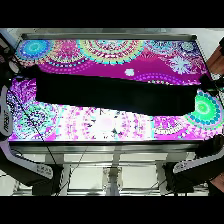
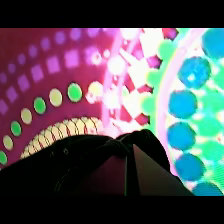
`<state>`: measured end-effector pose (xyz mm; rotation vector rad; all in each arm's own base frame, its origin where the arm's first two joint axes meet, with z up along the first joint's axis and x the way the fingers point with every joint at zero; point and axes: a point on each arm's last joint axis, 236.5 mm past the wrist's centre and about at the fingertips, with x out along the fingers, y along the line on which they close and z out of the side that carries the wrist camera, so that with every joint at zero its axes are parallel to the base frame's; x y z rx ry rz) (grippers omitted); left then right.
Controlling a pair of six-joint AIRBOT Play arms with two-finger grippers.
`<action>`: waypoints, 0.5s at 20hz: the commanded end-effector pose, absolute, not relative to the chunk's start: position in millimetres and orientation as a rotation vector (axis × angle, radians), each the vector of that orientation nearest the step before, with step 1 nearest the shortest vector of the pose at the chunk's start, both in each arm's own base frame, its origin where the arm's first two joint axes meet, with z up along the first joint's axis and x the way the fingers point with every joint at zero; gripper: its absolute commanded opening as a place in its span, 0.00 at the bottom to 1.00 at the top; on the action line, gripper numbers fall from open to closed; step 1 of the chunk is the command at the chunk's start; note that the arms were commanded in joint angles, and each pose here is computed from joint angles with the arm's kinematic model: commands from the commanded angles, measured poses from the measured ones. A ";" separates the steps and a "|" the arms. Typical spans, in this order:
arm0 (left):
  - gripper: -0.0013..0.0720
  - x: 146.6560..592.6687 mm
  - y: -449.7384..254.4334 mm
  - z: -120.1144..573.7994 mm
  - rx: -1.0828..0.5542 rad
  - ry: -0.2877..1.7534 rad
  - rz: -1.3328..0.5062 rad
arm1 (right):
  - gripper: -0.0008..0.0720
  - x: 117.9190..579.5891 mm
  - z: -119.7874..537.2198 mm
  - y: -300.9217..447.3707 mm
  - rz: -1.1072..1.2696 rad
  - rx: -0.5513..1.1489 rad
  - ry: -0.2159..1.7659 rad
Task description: Fold the clothes and pants, and hang the long-sleeved shirts on hangers.
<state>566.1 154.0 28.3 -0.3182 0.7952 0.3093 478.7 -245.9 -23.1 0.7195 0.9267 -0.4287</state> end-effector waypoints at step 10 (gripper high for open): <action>0.83 600.1 147.3 47.2 -0.291 0.635 0.280 | 0.56 498.1 -31.0 -237.1 -0.411 0.700 0.902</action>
